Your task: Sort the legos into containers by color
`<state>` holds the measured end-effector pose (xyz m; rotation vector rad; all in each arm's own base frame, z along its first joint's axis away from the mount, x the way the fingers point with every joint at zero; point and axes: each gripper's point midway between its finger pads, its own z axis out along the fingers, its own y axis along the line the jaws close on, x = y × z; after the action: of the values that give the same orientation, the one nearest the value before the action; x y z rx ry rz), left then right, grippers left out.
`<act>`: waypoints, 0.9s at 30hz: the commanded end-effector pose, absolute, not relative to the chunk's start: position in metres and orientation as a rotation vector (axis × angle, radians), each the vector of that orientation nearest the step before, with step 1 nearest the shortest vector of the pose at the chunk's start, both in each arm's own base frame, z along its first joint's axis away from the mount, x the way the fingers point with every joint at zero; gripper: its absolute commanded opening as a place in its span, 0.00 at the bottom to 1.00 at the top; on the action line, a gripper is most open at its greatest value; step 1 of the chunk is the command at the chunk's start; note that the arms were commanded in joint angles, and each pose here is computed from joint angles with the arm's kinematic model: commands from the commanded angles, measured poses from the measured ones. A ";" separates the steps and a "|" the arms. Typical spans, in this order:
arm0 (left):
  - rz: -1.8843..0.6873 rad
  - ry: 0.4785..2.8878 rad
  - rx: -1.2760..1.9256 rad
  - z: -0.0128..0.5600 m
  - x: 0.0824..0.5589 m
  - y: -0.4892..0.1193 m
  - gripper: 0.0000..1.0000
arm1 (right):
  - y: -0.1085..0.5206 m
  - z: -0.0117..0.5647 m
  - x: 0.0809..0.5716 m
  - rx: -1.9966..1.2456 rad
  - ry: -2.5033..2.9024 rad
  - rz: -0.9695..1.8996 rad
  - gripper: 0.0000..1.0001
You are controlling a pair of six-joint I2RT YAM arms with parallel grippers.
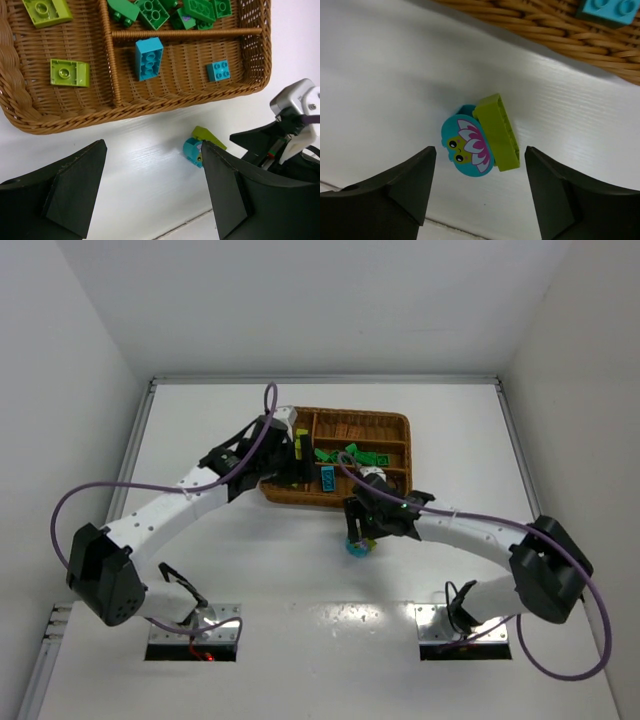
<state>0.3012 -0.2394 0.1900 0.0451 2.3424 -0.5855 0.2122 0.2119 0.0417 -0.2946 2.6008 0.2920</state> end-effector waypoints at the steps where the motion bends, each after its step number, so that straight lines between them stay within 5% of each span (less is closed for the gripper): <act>1: -0.590 2.328 0.024 0.194 0.297 -0.234 0.83 | 0.230 0.040 0.209 -0.272 2.614 0.409 0.74; 4: -0.573 2.324 0.006 0.195 0.297 -0.227 0.84 | 0.237 0.033 0.194 -0.306 2.642 0.464 0.81; 9: -0.563 2.332 -0.004 0.191 0.297 -0.223 0.84 | 0.247 0.037 0.175 -0.304 2.656 0.630 0.81; 15: -0.539 2.333 -0.034 0.188 0.297 -0.211 0.84 | 0.302 0.075 0.133 -0.673 2.565 1.063 0.77; 22: -0.529 2.301 -0.073 0.198 0.298 -0.197 0.84 | 0.217 0.084 0.206 -0.220 2.458 0.374 0.70; 27: -0.536 2.315 -0.067 0.195 0.297 -0.199 0.84 | 0.183 0.053 0.205 -0.049 2.538 0.254 0.82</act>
<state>0.2973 -0.2015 0.1903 -0.0554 2.3278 -0.5261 0.1982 0.2134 0.0720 -0.1953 2.5125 0.4171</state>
